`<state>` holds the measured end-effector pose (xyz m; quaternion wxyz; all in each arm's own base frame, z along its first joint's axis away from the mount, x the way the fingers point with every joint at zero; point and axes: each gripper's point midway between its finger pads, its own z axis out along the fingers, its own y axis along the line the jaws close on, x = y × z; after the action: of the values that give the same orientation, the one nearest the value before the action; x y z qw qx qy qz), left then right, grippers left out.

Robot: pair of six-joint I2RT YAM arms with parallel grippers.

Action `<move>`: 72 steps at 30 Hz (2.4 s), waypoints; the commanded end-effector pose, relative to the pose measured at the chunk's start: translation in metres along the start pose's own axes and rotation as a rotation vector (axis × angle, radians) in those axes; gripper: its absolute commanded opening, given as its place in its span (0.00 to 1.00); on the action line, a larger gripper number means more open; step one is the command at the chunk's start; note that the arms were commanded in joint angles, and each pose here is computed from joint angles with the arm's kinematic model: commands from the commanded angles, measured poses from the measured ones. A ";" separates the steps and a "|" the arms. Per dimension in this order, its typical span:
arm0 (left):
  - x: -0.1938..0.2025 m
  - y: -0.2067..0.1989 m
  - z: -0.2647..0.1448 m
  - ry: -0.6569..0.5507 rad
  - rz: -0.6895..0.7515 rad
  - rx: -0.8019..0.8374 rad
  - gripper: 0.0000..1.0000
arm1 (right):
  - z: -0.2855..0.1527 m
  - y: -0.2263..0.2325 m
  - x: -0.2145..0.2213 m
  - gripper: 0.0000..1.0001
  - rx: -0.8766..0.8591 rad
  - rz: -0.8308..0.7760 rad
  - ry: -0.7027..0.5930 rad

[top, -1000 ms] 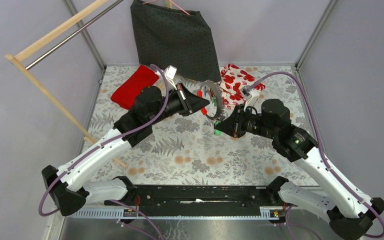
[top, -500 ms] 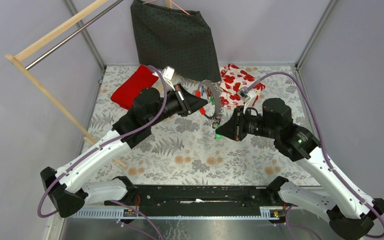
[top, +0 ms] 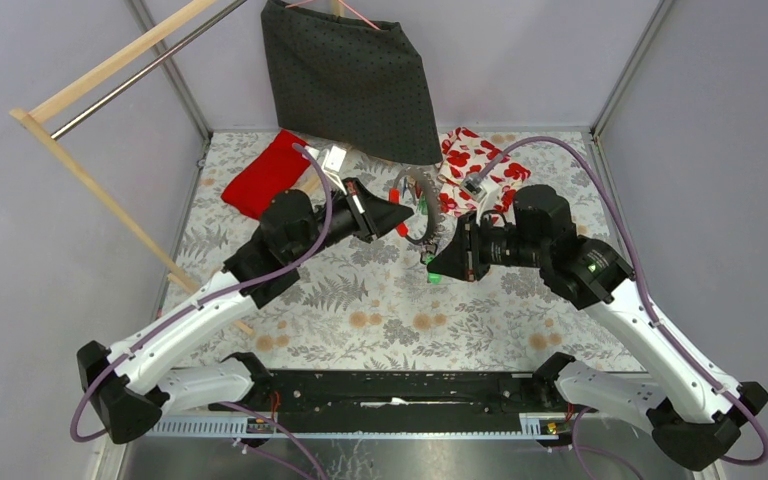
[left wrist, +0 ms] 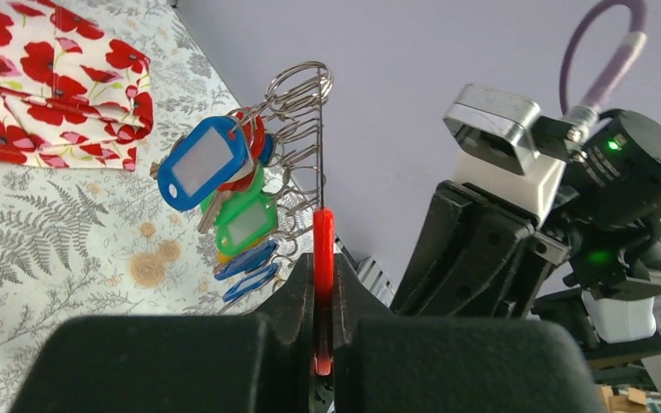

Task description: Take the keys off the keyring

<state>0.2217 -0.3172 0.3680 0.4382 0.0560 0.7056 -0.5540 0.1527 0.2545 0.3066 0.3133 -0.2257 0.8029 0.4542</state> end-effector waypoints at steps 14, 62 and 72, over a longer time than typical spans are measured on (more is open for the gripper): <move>-0.023 -0.061 -0.020 -0.105 0.167 0.231 0.00 | -0.004 0.014 -0.017 0.00 -0.021 -0.015 -0.008; -0.019 -0.072 -0.025 -0.119 0.176 0.242 0.00 | -0.014 0.009 -0.026 0.00 0.048 -0.005 -0.076; -0.024 -0.075 -0.028 -0.139 0.127 0.248 0.00 | -0.014 0.010 -0.022 0.00 0.030 -0.004 -0.069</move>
<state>0.1875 -0.3230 0.3940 0.4798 0.1333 0.6541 -0.5694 0.1591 0.2479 0.3220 0.3316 -0.2037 0.8105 0.4378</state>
